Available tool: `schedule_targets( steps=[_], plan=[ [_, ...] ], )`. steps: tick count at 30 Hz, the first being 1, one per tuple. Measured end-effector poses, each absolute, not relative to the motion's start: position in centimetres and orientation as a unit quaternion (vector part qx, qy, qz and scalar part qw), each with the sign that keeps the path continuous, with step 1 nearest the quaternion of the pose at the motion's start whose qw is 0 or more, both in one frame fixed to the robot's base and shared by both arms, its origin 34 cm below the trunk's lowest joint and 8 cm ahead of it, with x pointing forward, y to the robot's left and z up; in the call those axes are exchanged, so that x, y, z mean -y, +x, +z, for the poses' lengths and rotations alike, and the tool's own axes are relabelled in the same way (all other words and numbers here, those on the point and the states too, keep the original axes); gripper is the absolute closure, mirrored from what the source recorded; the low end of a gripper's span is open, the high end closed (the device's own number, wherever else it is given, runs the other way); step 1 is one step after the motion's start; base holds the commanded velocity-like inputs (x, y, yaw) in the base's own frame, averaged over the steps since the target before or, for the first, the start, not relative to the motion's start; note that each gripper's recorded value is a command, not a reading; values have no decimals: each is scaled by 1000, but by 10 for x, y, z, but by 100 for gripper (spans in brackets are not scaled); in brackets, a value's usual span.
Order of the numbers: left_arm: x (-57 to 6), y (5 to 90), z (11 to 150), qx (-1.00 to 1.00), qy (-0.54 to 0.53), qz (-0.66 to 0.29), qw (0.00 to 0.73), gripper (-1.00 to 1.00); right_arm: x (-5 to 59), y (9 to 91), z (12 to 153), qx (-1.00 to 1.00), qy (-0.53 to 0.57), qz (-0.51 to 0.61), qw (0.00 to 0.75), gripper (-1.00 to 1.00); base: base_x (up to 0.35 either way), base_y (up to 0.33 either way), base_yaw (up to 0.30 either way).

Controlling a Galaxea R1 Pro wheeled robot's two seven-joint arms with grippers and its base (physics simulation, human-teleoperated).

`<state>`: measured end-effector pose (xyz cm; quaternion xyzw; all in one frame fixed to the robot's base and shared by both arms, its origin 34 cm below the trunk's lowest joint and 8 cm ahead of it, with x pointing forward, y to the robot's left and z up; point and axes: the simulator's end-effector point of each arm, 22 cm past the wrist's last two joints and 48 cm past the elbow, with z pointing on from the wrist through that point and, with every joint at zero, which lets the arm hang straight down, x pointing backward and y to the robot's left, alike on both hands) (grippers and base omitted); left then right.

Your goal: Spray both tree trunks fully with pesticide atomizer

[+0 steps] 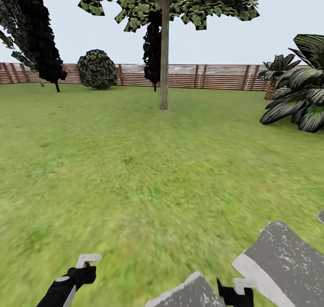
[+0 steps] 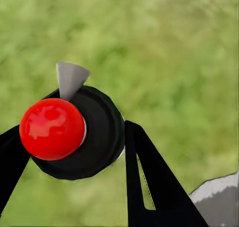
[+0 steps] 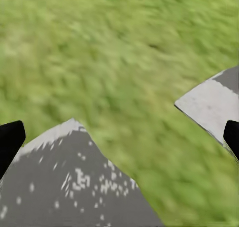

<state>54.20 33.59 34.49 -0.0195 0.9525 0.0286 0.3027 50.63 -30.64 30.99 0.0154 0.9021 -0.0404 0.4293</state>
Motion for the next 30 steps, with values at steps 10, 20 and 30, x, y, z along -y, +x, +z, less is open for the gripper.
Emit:
schedule_targets(
  steps=[10,20,30],
  plan=[
    [-336,544,346,-952,-20,29,304,100,306,507,310,-902,16,-40,430,-100,344,0,0],
    [-336,542,345,-952,-20,29,303,100,307,506,310,-902,16,-41,429,-100,344,0,0],
    [-339,545,348,-951,-24,30,307,100,307,506,310,-902,16,-41,429,-100,344,0,0]
  ],
)
